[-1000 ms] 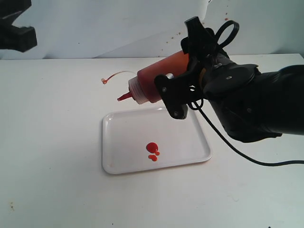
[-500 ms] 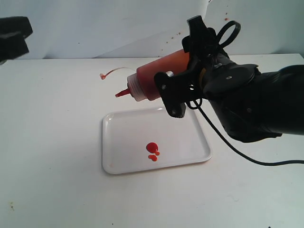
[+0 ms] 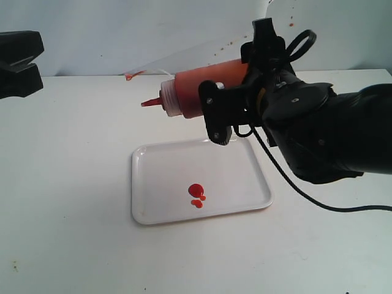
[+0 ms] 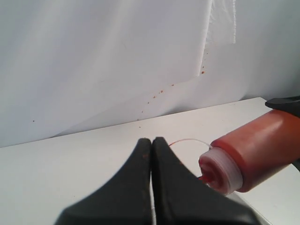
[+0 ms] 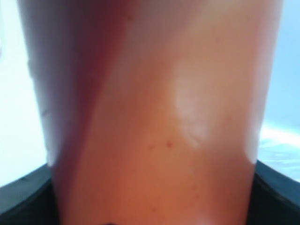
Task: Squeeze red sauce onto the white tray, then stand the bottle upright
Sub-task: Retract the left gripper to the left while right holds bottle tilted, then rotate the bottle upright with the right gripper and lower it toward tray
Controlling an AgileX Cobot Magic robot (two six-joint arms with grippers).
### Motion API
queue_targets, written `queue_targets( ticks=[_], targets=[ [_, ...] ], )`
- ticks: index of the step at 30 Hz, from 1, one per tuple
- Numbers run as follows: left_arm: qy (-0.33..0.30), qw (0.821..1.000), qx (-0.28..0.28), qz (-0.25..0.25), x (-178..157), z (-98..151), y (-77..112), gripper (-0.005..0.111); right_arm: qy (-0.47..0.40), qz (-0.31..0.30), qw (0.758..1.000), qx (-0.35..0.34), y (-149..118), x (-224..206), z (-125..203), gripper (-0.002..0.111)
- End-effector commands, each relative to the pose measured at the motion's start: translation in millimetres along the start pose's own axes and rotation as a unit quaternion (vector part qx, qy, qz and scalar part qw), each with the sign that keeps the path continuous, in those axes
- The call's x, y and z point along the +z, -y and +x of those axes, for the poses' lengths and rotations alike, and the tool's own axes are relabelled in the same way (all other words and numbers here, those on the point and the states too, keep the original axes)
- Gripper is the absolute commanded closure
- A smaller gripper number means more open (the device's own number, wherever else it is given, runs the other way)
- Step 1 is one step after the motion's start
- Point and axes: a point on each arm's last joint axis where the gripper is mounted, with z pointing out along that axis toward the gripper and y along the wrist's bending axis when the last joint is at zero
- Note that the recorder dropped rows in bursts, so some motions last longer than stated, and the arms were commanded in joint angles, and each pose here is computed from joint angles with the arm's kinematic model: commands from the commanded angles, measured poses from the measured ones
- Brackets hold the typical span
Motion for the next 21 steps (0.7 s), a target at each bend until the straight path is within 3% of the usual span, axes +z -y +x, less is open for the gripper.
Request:
queue_targets(
  ticks=[1, 12, 21],
  targets=[
    [0.001, 1.0, -0.002, 0.002, -1.2, 0.9, 0.7, 0.107, -0.005, 0.014, 0.998, 0.055, 8.0, -0.8, 3.9, 0.108],
    [0.001, 1.0, -0.002, 0.002, -1.2, 0.9, 0.7, 0.107, 0.012, -0.028, 0.994, 0.103, 0.6, -1.0, 0.2, 0.108],
    [0.001, 1.0, -0.002, 0.002, -1.2, 0.9, 0.7, 0.107, 0.024, -0.047, 0.97, 0.237, -1.7, -1.3, -3.3, 0.108]
  ],
)
